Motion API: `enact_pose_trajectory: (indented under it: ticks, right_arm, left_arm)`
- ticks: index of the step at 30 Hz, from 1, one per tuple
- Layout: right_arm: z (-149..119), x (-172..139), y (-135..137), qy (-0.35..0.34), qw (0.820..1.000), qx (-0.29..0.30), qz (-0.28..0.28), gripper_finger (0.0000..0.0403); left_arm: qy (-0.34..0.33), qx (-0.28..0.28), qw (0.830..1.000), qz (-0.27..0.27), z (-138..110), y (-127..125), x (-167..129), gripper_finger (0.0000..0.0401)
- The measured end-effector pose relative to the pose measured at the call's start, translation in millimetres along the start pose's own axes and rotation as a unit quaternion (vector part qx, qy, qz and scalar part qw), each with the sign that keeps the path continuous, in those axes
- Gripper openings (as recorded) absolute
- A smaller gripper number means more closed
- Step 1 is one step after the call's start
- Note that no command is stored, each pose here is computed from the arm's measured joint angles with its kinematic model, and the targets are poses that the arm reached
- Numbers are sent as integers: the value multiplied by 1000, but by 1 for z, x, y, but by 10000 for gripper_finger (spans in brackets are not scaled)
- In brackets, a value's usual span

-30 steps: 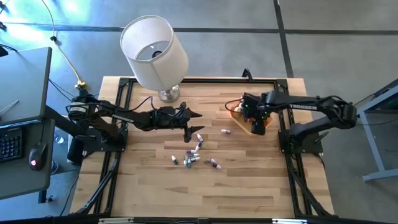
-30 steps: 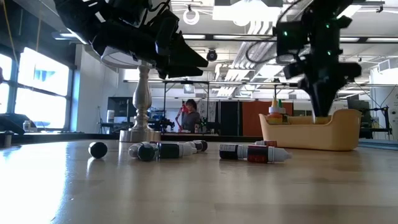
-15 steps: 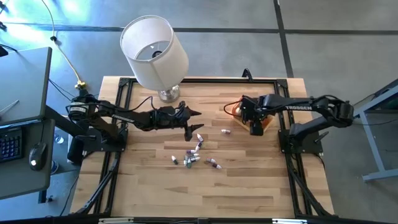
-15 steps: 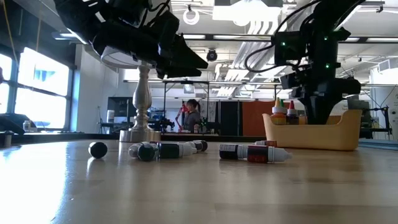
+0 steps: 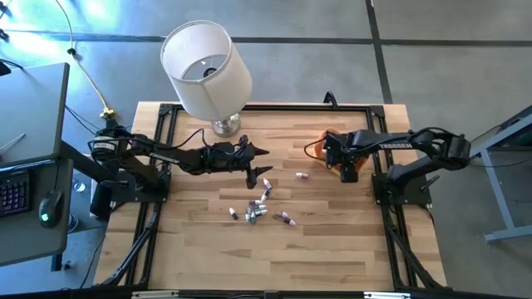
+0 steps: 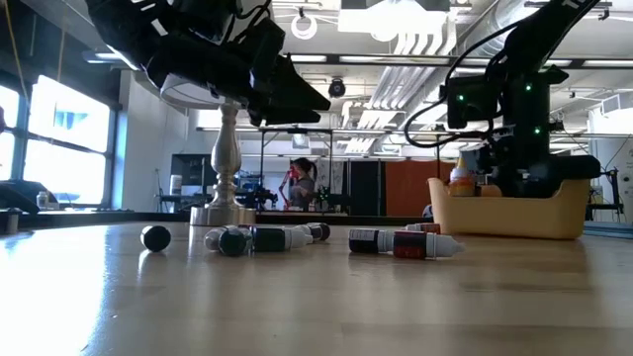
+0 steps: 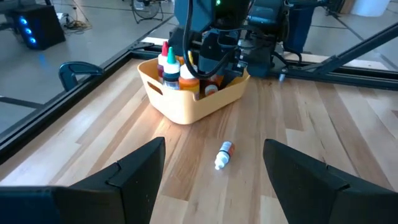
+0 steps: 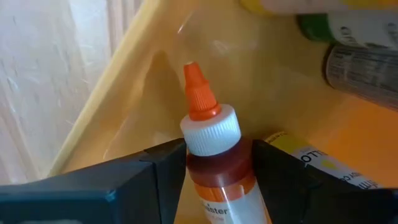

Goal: Pick & Place food coloring
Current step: Put the large orange food coloring bottle into the yellow bin

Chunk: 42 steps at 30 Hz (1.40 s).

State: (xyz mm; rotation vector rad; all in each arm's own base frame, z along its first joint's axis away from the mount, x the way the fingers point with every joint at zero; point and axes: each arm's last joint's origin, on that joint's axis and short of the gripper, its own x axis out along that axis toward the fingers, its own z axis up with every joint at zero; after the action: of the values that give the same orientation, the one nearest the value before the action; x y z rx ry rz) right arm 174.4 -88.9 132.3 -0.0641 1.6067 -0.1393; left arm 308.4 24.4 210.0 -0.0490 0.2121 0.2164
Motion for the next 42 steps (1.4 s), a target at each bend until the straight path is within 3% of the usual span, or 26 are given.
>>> enact_pose_trajectory:
  ticks: [8, 13, 17, 22, 28, 33, 38, 42]
  right_arm:
    - [1, 0, 0, -6, 1000, -9, -1, 130]
    - [3, -4, -1, -11, 1000, 10, 0, 130]
    - [8, -24, -3, -14, 1000, 16, 1, 130]
    - [19, -60, -9, -76, 995, 60, 22, 130]
    - [23, -99, -14, -162, 981, 95, 39, 130]
    - [10, -126, -11, -231, 964, 127, 43, 130]
    - [-11, -111, 1, -288, 937, 181, 78, 130]
    - [-20, -102, 5, -315, 926, 199, 60, 130]
  left_arm:
    - [0, 0, 1000, 0, 0, 0, 0, 269]
    - [3, 1, 1000, 0, -1, 0, 0, 269]
    - [3, 1, 1000, 0, -1, 0, 0, 269]
    - [2, 1, 1000, 1, 0, 0, 0, 269]
    - [2, 1, 1000, 1, 0, 0, 0, 269]
    - [2, 1, 1000, 0, 0, 0, 0, 269]
    - [2, 0, 1000, -2, 0, 0, 0, 269]
    - [3, 0, 1000, -15, 0, -1, 0, 269]
